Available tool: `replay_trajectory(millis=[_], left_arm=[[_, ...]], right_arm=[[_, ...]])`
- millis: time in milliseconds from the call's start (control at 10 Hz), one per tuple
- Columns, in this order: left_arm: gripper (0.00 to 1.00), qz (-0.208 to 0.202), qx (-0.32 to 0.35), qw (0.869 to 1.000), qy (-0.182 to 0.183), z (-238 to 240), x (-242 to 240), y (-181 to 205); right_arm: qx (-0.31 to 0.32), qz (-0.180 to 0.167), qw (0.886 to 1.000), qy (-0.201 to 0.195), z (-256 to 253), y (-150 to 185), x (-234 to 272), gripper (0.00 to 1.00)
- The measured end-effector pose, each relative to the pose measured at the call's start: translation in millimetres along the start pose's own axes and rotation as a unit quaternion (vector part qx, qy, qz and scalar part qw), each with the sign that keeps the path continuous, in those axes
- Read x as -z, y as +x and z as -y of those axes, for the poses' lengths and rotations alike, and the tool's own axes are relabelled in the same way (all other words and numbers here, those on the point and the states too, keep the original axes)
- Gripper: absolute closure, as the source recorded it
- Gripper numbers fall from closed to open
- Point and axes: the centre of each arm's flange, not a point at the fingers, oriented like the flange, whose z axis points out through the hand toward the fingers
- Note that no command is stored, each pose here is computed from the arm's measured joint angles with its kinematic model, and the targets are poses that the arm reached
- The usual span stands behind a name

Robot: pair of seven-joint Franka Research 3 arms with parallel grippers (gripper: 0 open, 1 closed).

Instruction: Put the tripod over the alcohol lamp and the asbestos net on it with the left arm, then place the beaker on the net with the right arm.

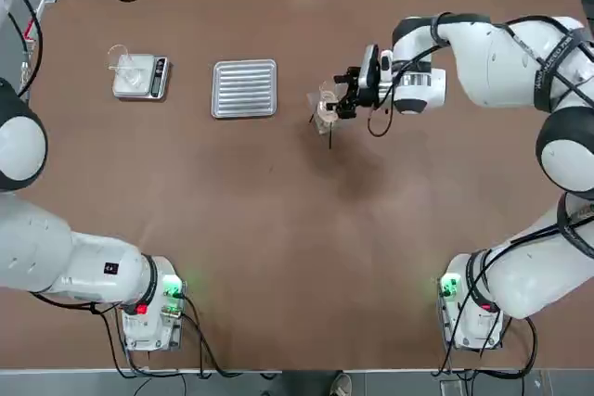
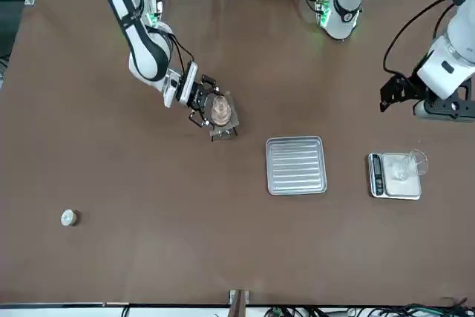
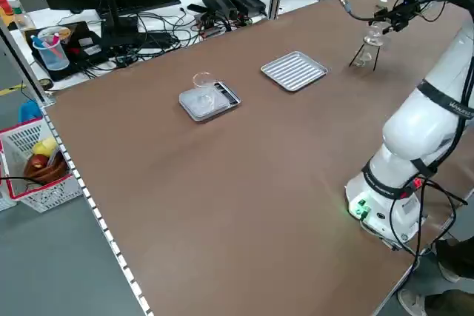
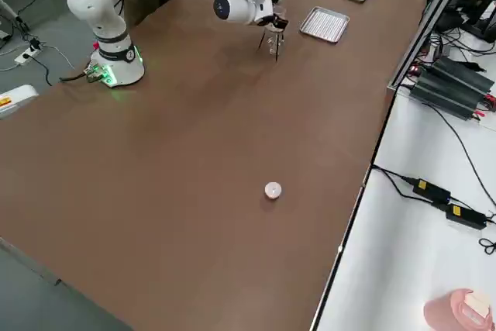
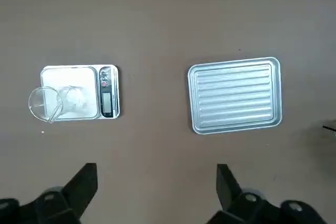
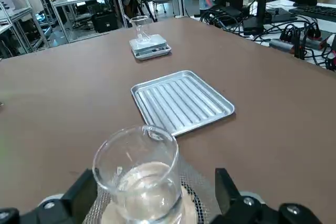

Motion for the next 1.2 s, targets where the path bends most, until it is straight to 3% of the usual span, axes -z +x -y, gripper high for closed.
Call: replay_trajectory(millis=[400,1200], left_arm=[[0.0,0.001,0.009,1.0,0.001,16.9,-0.2,0.6],[0.0,-0.01,0.034,0.999,0.002,48.4,11.0,2.4]], right_arm=[[-0.001,0.003,1.0,-0.004,-1.2,-1.4,3.7,0.01],[0.002,-0.01,0.998,-0.057,-25.3,12.2,57.4,0.01]])
